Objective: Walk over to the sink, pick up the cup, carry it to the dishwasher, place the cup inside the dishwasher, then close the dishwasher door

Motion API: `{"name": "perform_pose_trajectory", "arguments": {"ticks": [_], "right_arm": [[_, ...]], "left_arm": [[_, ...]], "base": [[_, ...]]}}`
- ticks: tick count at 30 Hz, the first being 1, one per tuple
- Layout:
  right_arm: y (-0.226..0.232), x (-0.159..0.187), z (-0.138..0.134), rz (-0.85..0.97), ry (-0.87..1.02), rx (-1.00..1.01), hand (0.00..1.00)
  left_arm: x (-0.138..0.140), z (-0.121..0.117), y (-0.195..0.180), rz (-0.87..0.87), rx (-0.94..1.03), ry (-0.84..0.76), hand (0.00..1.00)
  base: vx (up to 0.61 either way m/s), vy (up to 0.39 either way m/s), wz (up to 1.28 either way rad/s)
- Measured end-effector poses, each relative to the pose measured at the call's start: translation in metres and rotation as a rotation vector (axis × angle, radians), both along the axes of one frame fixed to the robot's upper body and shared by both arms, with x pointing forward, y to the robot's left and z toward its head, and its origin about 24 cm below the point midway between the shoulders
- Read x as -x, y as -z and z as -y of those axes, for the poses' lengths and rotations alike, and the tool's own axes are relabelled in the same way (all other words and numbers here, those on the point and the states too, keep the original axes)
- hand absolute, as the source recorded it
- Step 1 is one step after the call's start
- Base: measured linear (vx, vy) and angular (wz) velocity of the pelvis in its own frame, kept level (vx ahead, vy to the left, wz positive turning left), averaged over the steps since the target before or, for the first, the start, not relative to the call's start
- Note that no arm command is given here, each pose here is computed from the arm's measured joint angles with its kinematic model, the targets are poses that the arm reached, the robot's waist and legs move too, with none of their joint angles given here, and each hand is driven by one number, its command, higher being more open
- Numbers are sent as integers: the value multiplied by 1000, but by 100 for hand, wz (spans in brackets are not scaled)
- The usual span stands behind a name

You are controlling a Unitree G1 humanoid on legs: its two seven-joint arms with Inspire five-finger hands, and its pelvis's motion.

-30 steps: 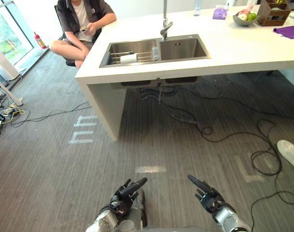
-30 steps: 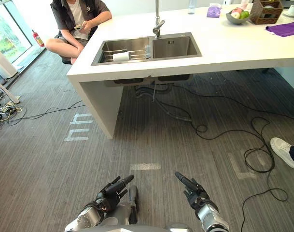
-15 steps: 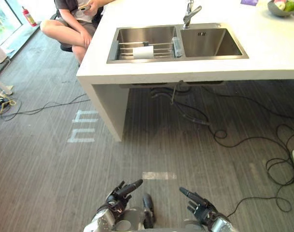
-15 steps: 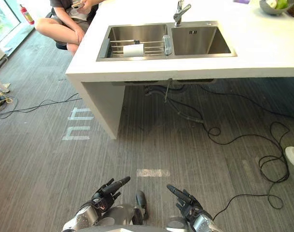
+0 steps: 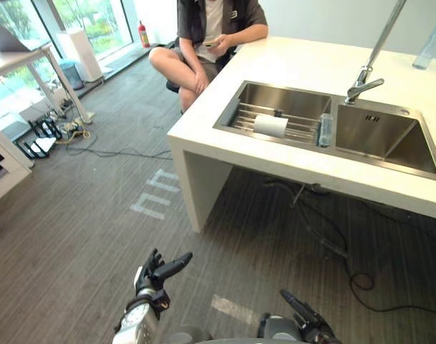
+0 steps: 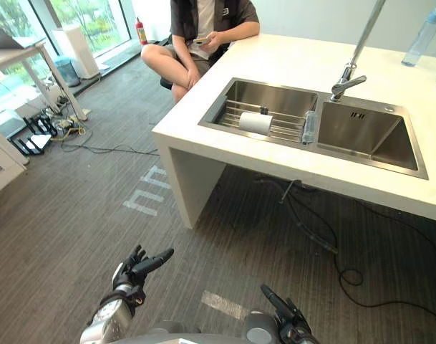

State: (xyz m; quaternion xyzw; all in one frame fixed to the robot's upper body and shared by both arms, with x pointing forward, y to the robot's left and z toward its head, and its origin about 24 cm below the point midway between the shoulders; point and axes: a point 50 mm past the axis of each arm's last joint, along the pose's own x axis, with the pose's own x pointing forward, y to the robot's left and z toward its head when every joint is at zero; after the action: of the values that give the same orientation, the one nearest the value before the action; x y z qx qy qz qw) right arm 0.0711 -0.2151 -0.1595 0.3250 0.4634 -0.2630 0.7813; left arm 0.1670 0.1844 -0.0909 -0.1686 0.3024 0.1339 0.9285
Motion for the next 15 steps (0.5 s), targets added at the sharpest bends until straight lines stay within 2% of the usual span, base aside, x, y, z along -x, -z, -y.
{"name": "perform_pose_trajectory", "arguments": {"ticks": [5, 12, 15], "right_arm": [[5, 10, -8, -52, 29, -70, 100], [7, 32, -4, -120, 87, -124, 100], [6, 33, 2, -137, 94, -128, 100]], "left_arm": [[-16, 13, -6, 47, 5, 44, 100], [-5, 13, -3, 61, 14, -34, 100], [-2, 11, -4, 69, 11, -38, 100]], "base": [[200, -151, -16], [174, -42, -1], [190, 98, -37]]}}
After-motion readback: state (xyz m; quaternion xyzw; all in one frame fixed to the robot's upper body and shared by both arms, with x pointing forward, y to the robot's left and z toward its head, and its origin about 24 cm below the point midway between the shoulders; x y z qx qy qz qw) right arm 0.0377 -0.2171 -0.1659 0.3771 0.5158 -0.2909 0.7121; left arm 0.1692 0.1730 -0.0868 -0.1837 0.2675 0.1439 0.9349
